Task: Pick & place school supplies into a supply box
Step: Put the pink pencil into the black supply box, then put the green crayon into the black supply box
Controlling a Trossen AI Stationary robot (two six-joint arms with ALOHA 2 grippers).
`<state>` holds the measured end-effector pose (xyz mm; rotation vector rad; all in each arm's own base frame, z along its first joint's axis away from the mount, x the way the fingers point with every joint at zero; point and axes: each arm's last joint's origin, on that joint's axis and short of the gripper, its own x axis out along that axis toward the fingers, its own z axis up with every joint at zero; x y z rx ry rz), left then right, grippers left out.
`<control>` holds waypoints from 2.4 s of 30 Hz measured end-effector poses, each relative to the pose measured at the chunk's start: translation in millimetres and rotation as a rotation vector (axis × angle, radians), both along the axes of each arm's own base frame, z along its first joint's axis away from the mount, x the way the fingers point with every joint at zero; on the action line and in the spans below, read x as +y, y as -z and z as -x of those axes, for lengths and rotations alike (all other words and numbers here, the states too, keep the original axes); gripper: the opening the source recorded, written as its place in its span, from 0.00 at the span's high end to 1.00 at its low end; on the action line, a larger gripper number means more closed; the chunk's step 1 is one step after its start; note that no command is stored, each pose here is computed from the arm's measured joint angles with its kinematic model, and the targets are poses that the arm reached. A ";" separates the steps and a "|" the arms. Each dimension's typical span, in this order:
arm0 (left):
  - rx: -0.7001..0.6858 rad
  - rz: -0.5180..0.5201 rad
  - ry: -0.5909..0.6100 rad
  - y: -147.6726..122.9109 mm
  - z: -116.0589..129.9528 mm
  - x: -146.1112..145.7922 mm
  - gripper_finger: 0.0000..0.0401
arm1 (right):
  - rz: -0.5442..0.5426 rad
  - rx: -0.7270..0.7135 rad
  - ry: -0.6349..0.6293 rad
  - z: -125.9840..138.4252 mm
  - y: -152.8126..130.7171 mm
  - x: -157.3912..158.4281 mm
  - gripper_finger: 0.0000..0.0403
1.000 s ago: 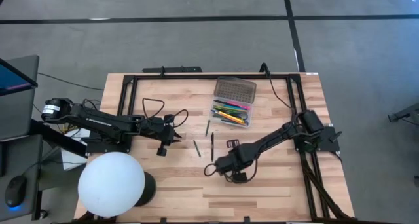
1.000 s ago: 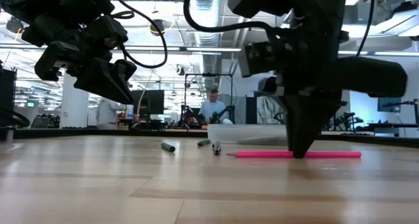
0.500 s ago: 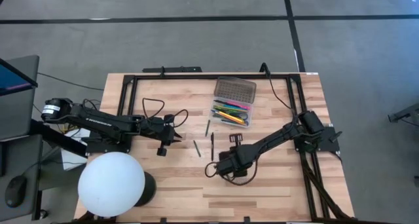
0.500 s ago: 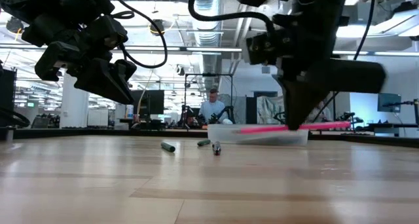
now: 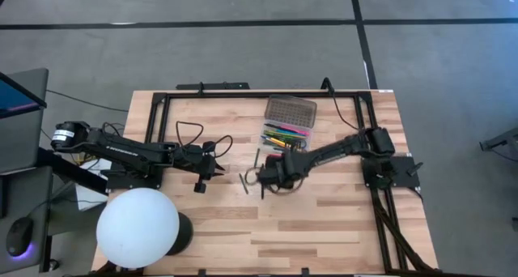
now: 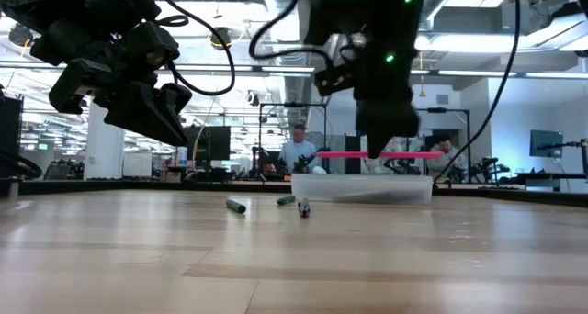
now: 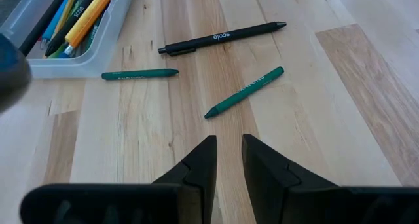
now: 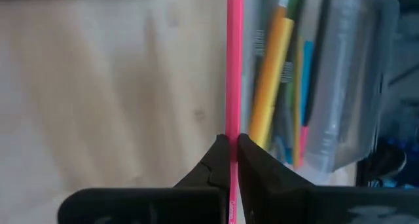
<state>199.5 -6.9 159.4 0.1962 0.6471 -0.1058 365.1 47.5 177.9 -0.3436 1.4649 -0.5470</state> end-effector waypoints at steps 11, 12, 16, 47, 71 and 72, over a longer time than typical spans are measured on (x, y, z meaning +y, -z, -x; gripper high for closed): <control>0.000 -0.002 0.001 0.0 0.0 0.0 0.83 | 0.000 -0.023 0.210 -3.9 -0.1 -77.5 1.00; 0.000 -0.002 0.002 0.0 0.0 -0.1 0.83 | 0.000 -0.023 0.221 -3.5 -0.2 -81.7 1.00; 0.000 -0.002 0.001 0.0 0.0 0.0 0.83 | -0.018 -0.026 0.256 -2.4 -0.1 -93.9 1.00; 0.000 -0.018 0.014 0.1 0.0 0.0 0.83 | 0.086 -0.135 -0.055 -17.4 -21.7 -48.6 0.83; -0.131 -0.180 0.147 22.8 -34.6 -1.7 0.83 | -0.084 -0.810 -0.582 126.8 -66.5 35.3 0.83; -0.137 -0.190 0.159 24.8 -38.6 -2.0 0.83 | -0.094 -0.837 -0.610 133.4 -64.0 38.0 0.83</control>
